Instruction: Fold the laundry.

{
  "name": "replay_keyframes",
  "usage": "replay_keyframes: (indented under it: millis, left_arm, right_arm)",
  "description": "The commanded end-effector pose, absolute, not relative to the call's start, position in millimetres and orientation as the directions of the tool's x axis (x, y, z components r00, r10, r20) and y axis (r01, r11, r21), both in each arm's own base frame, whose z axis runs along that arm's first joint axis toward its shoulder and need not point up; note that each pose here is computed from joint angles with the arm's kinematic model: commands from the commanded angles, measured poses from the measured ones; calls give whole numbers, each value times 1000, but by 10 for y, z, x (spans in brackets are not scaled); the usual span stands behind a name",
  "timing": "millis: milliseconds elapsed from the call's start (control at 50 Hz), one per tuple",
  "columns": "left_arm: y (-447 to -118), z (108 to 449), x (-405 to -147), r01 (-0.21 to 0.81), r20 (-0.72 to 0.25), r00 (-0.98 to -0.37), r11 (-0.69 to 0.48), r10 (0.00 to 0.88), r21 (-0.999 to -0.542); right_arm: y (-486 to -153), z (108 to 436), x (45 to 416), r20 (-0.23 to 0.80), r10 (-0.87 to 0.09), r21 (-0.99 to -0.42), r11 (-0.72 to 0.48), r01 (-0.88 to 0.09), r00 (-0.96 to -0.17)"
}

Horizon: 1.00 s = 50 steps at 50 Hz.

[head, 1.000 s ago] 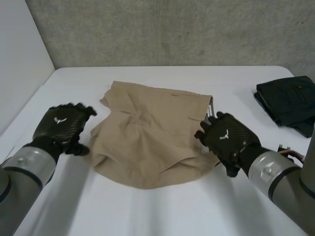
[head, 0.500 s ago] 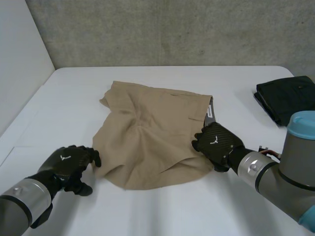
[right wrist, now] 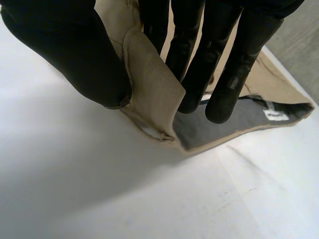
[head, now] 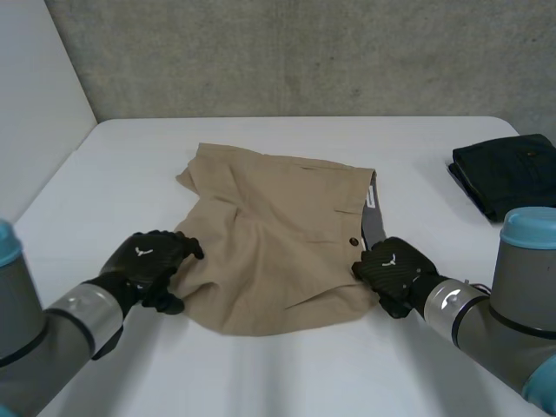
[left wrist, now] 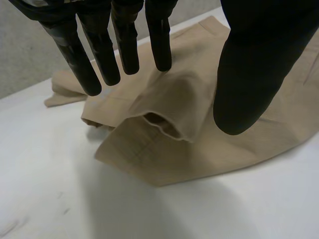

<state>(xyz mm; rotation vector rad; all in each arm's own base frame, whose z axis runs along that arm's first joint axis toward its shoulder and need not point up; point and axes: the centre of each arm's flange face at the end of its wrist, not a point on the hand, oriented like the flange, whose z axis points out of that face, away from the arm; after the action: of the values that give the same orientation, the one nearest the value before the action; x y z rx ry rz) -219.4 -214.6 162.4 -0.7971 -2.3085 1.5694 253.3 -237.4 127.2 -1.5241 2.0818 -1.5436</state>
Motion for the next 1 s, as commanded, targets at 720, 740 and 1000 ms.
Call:
replay_keyframes:
  millis: [720,740,1000]
  left_arm:
    - [-1689,2382,-2244,633,-307,-587,188,749,-751]
    - [-1729,2300,-2262,641,-305,-579,191,756,-743]
    - [-2666,1819,-2593,619,-384,-612,117,691,-776]
  right_arm:
    - [-1702,2645,2274,471,-812,-646,-52,-761,-344]
    - [-1699,2620,2272,474,-814,-639,-56,-767,-335]
    - [-2488,1992,2523,417,-767,-715,55,-697,-488]
